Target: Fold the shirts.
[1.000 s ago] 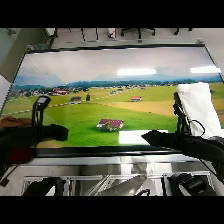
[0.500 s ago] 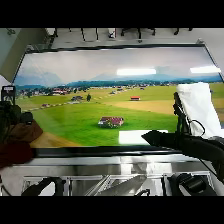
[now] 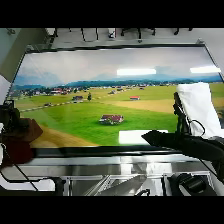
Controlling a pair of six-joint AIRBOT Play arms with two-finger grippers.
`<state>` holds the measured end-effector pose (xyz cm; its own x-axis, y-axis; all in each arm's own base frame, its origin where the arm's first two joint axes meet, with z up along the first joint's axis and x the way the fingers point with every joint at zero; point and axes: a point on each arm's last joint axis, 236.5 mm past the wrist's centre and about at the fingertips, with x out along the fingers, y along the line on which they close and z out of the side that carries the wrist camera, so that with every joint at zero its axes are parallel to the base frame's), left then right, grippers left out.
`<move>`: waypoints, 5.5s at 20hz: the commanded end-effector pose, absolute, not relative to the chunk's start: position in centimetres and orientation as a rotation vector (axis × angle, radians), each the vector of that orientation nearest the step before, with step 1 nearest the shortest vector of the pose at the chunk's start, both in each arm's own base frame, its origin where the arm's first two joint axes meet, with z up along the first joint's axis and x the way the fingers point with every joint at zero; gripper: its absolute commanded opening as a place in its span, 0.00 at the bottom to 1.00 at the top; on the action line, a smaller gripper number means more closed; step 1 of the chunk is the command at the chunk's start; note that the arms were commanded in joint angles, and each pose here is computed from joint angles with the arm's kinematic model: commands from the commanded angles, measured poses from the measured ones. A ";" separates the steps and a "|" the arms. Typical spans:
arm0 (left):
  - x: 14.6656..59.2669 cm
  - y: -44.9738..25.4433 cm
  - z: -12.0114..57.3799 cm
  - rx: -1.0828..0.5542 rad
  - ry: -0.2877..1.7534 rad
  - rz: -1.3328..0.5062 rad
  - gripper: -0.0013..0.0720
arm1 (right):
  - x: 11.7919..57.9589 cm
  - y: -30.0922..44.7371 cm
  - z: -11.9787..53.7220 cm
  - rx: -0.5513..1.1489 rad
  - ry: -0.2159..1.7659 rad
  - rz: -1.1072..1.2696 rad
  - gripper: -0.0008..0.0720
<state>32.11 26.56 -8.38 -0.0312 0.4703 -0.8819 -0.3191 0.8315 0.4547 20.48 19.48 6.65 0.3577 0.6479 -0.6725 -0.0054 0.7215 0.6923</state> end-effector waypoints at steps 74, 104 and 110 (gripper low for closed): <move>36.9 -26.1 25.3 -0.397 0.639 -0.686 0.04 | 34.8 18.5 13.3 0.415 1.148 0.726 0.04; 41.1 -24.6 -5.1 -0.234 1.464 -0.517 0.38 | 36.9 20.1 -6.4 0.437 1.326 0.545 0.04; 41.8 -18.1 3.1 -0.267 1.492 -0.517 0.98 | 41.3 16.1 2.1 0.495 1.212 0.559 0.72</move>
<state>42.93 -21.02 0.04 0.0519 -0.4751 -0.8784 0.1830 0.8692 -0.4593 40.38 18.32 -1.02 0.2321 0.6287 -0.7422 -0.1548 0.7772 0.6100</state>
